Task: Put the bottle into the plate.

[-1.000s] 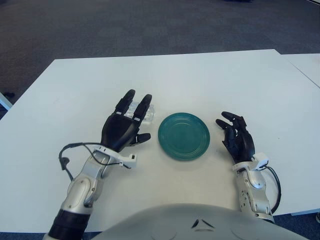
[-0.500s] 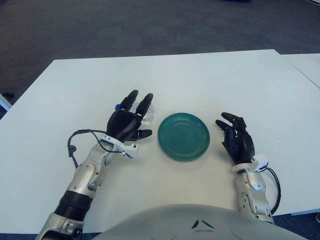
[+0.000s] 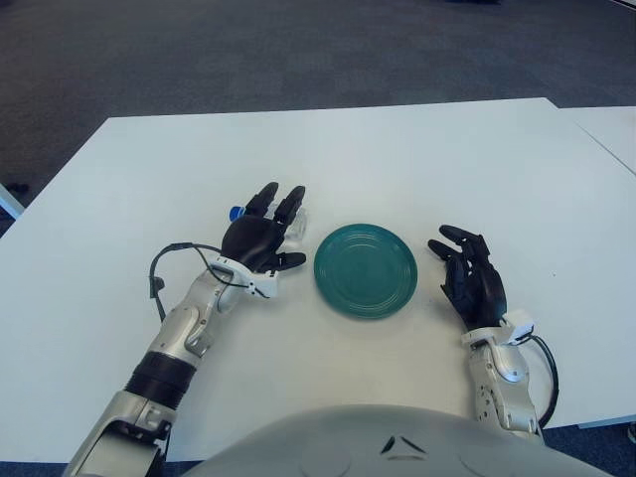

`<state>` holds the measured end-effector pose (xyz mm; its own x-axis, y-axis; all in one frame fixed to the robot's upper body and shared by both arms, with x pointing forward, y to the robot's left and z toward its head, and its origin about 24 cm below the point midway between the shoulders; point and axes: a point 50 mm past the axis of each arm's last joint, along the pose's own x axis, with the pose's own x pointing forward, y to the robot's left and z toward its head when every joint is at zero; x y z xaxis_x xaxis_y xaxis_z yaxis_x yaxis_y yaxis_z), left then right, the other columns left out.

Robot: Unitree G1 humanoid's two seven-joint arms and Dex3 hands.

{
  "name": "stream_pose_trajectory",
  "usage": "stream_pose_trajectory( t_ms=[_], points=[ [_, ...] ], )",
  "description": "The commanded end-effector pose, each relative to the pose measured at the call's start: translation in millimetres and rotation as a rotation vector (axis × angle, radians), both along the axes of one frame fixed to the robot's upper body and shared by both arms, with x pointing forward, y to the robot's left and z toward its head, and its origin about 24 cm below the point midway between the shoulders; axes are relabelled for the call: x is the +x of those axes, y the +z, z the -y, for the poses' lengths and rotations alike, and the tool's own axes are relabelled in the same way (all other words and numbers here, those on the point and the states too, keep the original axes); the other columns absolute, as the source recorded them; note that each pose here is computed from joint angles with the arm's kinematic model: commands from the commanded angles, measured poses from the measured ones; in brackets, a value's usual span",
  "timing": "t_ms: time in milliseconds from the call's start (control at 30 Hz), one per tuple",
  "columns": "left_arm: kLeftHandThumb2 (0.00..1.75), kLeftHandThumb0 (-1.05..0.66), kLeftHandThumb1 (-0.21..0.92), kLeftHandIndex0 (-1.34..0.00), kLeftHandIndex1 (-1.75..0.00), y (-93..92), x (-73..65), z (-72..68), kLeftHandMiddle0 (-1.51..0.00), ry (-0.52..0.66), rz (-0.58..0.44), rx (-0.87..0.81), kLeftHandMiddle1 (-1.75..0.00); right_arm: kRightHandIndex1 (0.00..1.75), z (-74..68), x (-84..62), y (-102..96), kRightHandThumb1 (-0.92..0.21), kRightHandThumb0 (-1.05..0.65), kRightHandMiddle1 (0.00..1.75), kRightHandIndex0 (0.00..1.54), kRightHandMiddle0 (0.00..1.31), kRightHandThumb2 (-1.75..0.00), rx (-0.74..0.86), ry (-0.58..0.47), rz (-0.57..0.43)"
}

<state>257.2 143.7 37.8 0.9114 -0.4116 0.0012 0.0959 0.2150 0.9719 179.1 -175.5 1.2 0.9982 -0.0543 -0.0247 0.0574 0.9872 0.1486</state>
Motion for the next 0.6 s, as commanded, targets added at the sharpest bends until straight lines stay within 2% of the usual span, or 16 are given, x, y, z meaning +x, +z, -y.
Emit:
stream_pose_trajectory(
  t_ms=[0,333,567],
  points=[
    [0.58,-1.05,0.92,-0.03,-0.04,2.9,7.5,-0.9,-0.13,-0.008,0.006,0.000,-0.04,0.91,-0.2,-11.9,-14.0,-0.92,-0.69,1.13,0.54,0.09,-0.69,0.010,-0.004,-0.092],
    [0.57,-1.05,0.92,-0.01,-0.12,-3.5,15.2,-0.9,-0.16,-0.012,-0.043,0.003,-0.02,0.89,3.9,-15.7,-14.2,-0.92,-0.71,1.12,0.52,0.06,-0.70,0.020,-0.004,-0.097],
    [0.54,-1.05,0.92,0.00,-0.14,-20.6,24.7,1.5,-0.15,0.002,-0.087,0.030,0.00,0.89,7.2,-17.2,-12.2,-0.92,-0.70,1.14,0.52,0.07,-0.68,0.020,-0.006,-0.079]
  ],
)
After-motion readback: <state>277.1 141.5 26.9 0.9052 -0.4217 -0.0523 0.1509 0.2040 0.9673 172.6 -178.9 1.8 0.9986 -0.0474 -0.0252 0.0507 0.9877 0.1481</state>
